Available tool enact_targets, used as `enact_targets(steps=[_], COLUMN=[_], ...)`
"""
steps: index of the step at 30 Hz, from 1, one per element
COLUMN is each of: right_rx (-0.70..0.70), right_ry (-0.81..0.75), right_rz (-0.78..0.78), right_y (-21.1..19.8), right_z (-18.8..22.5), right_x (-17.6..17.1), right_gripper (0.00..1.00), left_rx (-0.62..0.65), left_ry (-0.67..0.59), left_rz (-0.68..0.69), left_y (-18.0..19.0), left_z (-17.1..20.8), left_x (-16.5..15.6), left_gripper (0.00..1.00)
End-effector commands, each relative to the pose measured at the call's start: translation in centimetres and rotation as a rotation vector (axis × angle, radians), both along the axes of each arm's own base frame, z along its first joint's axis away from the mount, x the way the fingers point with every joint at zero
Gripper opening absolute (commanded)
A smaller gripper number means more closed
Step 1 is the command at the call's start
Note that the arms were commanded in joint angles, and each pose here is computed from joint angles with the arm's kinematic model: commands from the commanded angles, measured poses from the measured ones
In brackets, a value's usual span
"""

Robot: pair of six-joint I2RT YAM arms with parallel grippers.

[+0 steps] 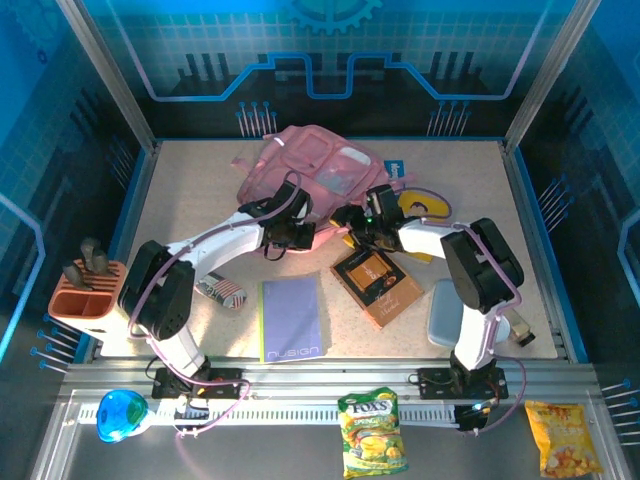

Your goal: Pack the student bag

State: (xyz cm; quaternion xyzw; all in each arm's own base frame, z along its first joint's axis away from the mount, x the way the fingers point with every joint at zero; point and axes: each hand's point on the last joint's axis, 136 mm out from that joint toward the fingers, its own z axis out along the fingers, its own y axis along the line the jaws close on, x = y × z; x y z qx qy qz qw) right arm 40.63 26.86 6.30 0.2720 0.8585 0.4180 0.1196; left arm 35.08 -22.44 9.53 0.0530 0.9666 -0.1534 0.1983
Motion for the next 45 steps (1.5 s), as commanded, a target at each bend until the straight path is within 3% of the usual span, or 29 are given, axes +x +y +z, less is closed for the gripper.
enact_targets(steps=[1,10,15,19,28,37,43,45], right_rx=[0.017,-0.024,-0.112,-0.213,-0.326,-0.244,-0.283,-0.309], right_ry=[-0.034,-0.011,-0.047,-0.118,-0.237,-0.331,-0.303,-0.278], right_rz=[0.021,0.067,0.084,0.06,0.085,0.195,0.155,0.126], right_y=[1.4,1.6,0.6,-1.7,-3.1,-0.9,-3.5,-4.9], right_z=[0.7,-1.2,-1.4,-0.5,2.7,5.9,5.0,4.0], right_x=[0.9,0.8,1.0,1.5,3.3,5.8,6.7,6.9], right_gripper=[0.64,0.45,0.19,0.11,0.09,0.09,0.13,0.18], left_rx=[-0.016,0.022,0.12,0.141,0.134,-0.037,-0.132,-0.148], left_ry=[0.009,0.03,0.019,-0.019,0.002,0.027,0.055,0.06], left_rz=[-0.046,-0.051,0.003,0.099,0.176,-0.005,-0.08,-0.087], left_y=[-0.9,-0.3,2.0,5.3,8.8,3.6,-0.7,-1.8], left_z=[0.7,0.5,0.2,0.0,-0.9,1.0,2.9,3.0], left_x=[-0.2,-0.6,-0.5,-0.2,-0.8,-2.6,-3.6,-3.2], left_gripper=[0.0,0.0,0.0,0.0,0.0,0.0,0.0,0.0])
